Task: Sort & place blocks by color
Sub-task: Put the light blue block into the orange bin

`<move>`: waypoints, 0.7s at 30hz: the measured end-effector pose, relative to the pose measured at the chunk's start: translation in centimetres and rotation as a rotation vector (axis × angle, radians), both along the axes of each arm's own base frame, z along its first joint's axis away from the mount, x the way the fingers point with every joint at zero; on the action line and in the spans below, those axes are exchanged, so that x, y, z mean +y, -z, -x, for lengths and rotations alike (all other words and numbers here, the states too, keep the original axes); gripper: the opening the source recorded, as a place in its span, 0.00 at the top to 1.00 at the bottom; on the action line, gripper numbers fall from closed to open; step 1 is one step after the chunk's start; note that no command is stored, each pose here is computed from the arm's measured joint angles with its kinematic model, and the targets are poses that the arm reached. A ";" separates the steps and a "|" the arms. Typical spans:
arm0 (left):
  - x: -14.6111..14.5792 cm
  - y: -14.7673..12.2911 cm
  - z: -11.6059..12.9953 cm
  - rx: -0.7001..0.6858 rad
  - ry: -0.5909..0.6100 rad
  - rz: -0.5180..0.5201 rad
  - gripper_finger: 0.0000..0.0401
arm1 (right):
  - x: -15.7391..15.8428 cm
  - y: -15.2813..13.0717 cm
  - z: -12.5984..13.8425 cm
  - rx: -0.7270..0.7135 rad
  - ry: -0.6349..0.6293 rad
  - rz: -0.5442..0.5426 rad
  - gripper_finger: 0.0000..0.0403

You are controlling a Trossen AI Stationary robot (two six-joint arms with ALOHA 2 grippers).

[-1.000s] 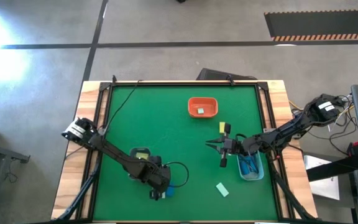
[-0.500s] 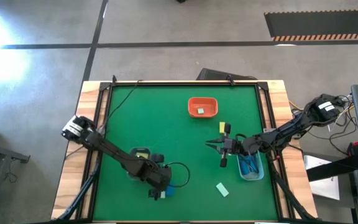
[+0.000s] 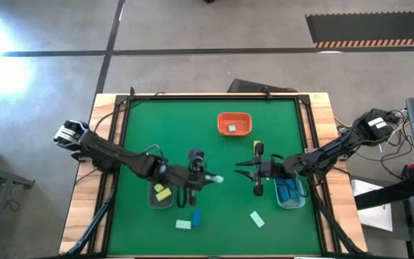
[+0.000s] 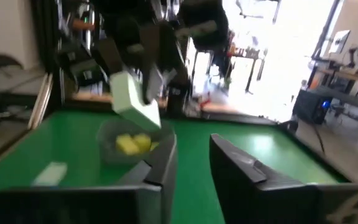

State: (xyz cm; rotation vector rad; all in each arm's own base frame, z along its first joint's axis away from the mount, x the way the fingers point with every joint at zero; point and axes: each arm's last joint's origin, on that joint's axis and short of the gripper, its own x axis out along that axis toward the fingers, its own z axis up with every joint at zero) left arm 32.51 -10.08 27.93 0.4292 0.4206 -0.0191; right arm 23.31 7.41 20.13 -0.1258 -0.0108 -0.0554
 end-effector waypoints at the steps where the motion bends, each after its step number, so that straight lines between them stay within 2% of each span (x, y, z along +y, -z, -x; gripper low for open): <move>1: 0.5 -0.2 0.0 -0.038 0.006 -0.009 0.88 | 0.1 -0.5 -0.3 -0.017 0.001 0.004 0.76; 7: 2.7 -0.2 -0.1 -0.259 0.051 0.023 0.88 | 0.5 -3.3 -1.5 -0.098 -0.008 0.096 0.60; 11: 3.4 0.4 0.2 -0.335 0.049 0.034 0.88 | 0.5 -4.4 -2.0 -0.129 -0.008 0.111 0.52; 16: 3.7 0.6 0.4 -0.422 0.035 0.055 0.88 | 0.2 -5.1 -2.4 -0.153 -0.061 0.099 0.47; 21: 3.8 0.4 0.4 -0.457 0.035 0.061 0.88 | -0.3 -5.1 -3.1 -0.154 -0.088 0.095 0.47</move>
